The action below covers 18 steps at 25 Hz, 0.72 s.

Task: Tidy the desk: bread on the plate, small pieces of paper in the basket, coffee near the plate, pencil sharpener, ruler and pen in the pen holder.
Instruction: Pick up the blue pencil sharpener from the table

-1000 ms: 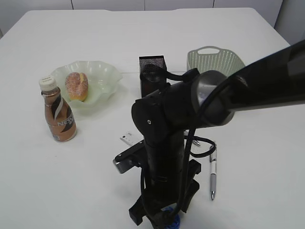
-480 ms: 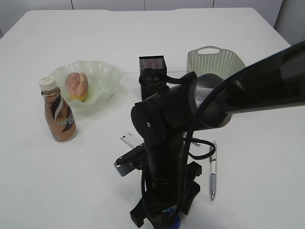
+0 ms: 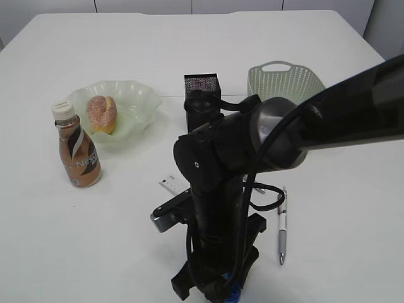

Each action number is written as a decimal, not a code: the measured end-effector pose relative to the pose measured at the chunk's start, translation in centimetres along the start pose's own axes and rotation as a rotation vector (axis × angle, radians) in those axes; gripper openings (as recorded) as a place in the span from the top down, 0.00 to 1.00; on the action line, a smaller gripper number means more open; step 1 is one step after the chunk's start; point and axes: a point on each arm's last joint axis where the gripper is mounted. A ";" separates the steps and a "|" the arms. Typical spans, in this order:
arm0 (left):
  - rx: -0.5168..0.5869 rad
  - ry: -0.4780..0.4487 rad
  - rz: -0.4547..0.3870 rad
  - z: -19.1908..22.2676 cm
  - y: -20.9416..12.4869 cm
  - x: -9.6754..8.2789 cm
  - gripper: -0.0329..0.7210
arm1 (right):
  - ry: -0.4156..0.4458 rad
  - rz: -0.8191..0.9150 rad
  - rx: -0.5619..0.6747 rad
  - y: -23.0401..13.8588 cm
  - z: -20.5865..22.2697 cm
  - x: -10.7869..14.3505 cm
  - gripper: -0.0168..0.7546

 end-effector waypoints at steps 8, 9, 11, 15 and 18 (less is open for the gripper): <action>0.000 0.000 0.000 0.0 0.0 0.0 0.36 | 0.000 0.000 -0.002 0.0 0.0 0.0 0.54; 0.000 0.000 0.000 0.0 0.0 0.0 0.36 | 0.001 0.001 -0.002 0.0 0.0 0.0 0.54; 0.002 -0.005 -0.002 0.0 0.0 0.0 0.36 | 0.007 0.004 -0.003 0.0 0.0 0.1 0.54; 0.005 -0.012 -0.005 0.0 -0.1 -0.1 0.36 | 0.014 0.008 -0.004 0.0 0.0 0.1 0.54; 0.005 -0.012 -0.005 0.0 -0.1 -0.1 0.36 | 0.015 0.009 -0.010 0.1 0.0 0.1 0.54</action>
Point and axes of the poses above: a point on each arm's last joint axis where the gripper is mounted, z pointing out along that axis toward the gripper, x along the wrist's bending axis when the last joint is at zero, y = z × x, and after that the axes turned 10 degrees about -z, right-handed
